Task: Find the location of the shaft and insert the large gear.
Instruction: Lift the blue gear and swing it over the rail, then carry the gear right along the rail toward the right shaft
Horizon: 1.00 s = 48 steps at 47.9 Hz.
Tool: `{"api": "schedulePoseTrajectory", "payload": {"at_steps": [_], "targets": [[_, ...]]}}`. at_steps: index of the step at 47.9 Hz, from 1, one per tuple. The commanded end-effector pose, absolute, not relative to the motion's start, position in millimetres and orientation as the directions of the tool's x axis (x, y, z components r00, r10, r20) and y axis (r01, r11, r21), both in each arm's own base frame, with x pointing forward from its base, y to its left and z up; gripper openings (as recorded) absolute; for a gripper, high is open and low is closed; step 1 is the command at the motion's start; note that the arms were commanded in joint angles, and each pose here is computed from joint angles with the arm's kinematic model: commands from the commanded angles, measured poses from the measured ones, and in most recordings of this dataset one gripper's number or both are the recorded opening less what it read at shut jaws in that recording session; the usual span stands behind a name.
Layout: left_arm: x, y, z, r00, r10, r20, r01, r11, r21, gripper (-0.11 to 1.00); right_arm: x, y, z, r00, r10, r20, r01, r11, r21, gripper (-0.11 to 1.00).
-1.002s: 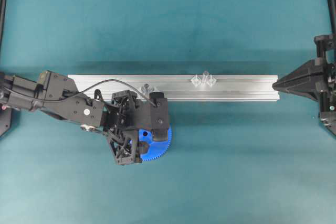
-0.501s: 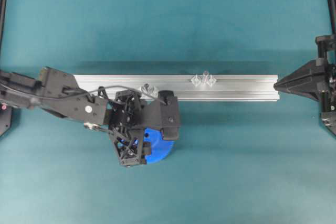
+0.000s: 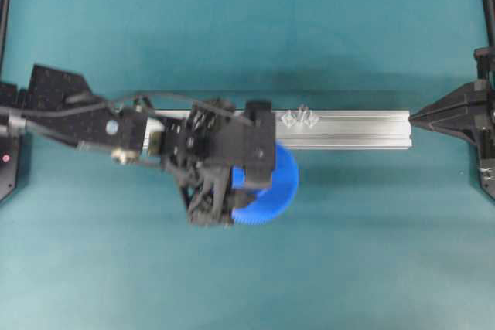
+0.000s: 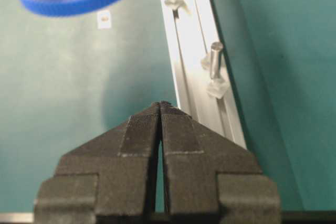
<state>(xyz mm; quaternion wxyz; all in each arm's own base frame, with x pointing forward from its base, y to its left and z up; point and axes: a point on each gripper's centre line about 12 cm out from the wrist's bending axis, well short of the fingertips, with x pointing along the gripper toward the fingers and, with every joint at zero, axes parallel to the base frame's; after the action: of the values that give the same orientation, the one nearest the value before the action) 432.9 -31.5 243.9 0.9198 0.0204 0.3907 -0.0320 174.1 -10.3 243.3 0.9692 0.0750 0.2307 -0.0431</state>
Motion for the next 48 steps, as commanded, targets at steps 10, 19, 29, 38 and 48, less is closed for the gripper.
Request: {"api": "schedulePoseTrajectory", "payload": {"at_steps": [10, 19, 29, 38, 48], "targets": [[461, 0, 258, 0.757, 0.008, -0.653, 0.078, 0.992, 0.103, 0.71, 173, -11, 249, 0.9, -0.054, -0.432, 0.123, 0.983, 0.134, 0.03], [479, 13, 242, 0.773, 0.027, -0.634, 0.084, 0.986, 0.144, 0.71, 172, -12, 250, 0.903, -0.059, -0.425, 0.126, 0.983, 0.132, 0.03], [494, 21, 230, 0.767, 0.04, -0.64, 0.087, 0.982, 0.165, 0.71, 170, -12, 251, 0.907, -0.06, -0.418, 0.127, 0.983, 0.133, 0.03], [502, 27, 228, 0.769, 0.049, -0.638, 0.078, 0.982, 0.17, 0.71, 170, -12, 251, 0.907, -0.06, -0.416, 0.127, 0.983, 0.133, 0.03], [504, 35, 226, 0.767, 0.061, -0.639, 0.065, 0.983, 0.172, 0.71, 169, -12, 251, 0.907, -0.06, -0.416, 0.127, 0.983, 0.133, 0.03]]}}
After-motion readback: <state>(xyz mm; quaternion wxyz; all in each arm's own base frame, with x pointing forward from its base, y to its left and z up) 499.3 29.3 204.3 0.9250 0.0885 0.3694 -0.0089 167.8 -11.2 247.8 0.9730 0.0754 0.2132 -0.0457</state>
